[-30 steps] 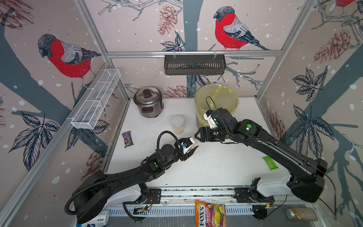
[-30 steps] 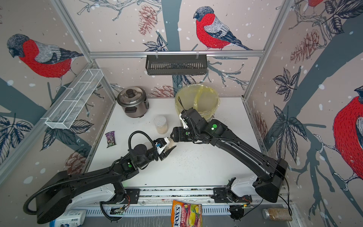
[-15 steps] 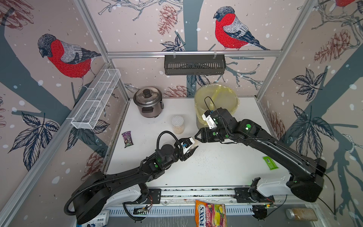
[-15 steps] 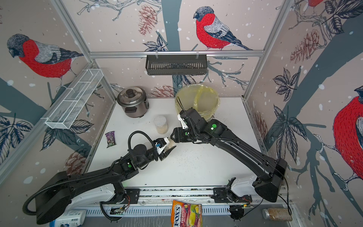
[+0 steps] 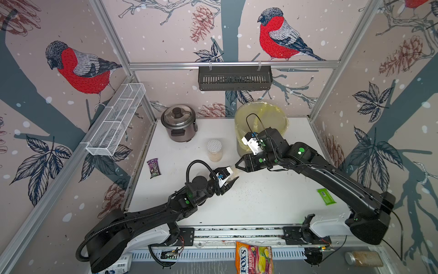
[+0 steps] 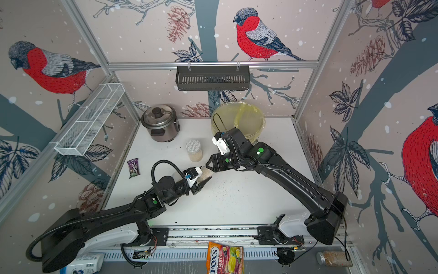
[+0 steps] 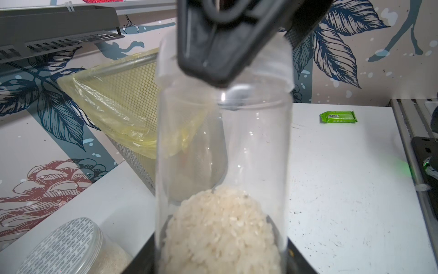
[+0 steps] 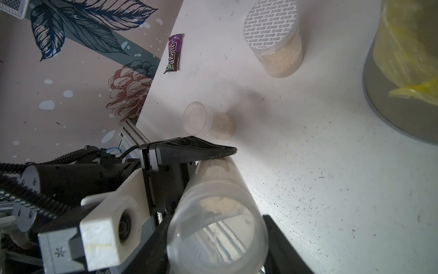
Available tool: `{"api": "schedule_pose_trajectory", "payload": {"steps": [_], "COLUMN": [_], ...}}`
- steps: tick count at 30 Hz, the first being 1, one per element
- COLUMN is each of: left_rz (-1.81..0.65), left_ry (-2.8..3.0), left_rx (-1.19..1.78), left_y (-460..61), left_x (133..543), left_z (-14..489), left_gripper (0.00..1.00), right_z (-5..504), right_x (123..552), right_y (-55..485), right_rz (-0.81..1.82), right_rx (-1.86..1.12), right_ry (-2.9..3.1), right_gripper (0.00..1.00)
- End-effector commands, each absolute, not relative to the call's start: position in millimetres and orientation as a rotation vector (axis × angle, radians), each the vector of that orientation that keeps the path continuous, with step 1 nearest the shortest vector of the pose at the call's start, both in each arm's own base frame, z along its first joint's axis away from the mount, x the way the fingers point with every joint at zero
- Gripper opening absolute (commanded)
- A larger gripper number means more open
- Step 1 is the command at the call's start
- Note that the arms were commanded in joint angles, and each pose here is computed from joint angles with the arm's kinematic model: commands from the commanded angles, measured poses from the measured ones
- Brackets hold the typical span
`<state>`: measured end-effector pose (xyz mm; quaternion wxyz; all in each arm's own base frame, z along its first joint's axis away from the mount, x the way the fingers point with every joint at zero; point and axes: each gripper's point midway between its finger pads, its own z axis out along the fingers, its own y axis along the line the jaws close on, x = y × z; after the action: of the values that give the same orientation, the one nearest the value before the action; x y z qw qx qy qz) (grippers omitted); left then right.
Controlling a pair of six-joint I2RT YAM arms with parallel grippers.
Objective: Empty moldy rice from jars
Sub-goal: Unscrew the lid from the jar.
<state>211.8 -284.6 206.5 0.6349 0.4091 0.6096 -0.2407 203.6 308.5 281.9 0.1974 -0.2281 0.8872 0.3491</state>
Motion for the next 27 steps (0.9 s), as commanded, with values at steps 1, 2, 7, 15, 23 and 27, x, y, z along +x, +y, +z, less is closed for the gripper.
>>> {"api": "schedule_pose_trajectory", "payload": {"steps": [1,2,7,15,23,27], "left_rz": [-0.597,-0.602,-0.622,-0.642,-0.651,-0.641], "left_ry": [1.370,1.373,1.379,1.386,1.398,1.407], "left_rx": [0.944,0.950,0.973,0.982,0.996,1.001], "left_y": [-287.4,-288.2,-289.5,-291.0,-293.2,-293.4], "left_x": [206.7,206.0,204.7,205.0,204.0,205.6], "left_z": [209.9,208.4,205.1,202.2,197.9,193.8], "left_gripper": [0.17,0.17,0.13,0.09,0.02,0.00], "right_z": [286.3,285.8,278.8,288.5,280.4,289.2], "right_x": [223.6,225.8,221.6,221.7,218.1,224.0], "right_y": [300.4,300.4,304.7,300.0,293.3,289.7], "right_rz": [0.850,0.839,0.819,0.735,0.671,0.646], "right_rx": [-0.765,-0.788,-0.950,-1.147,-1.310,-1.358], "right_ry": [2.353,2.341,2.298,2.165,2.112,2.032], "right_gripper": [0.41,0.41,0.41,0.41,0.45,0.47]}}
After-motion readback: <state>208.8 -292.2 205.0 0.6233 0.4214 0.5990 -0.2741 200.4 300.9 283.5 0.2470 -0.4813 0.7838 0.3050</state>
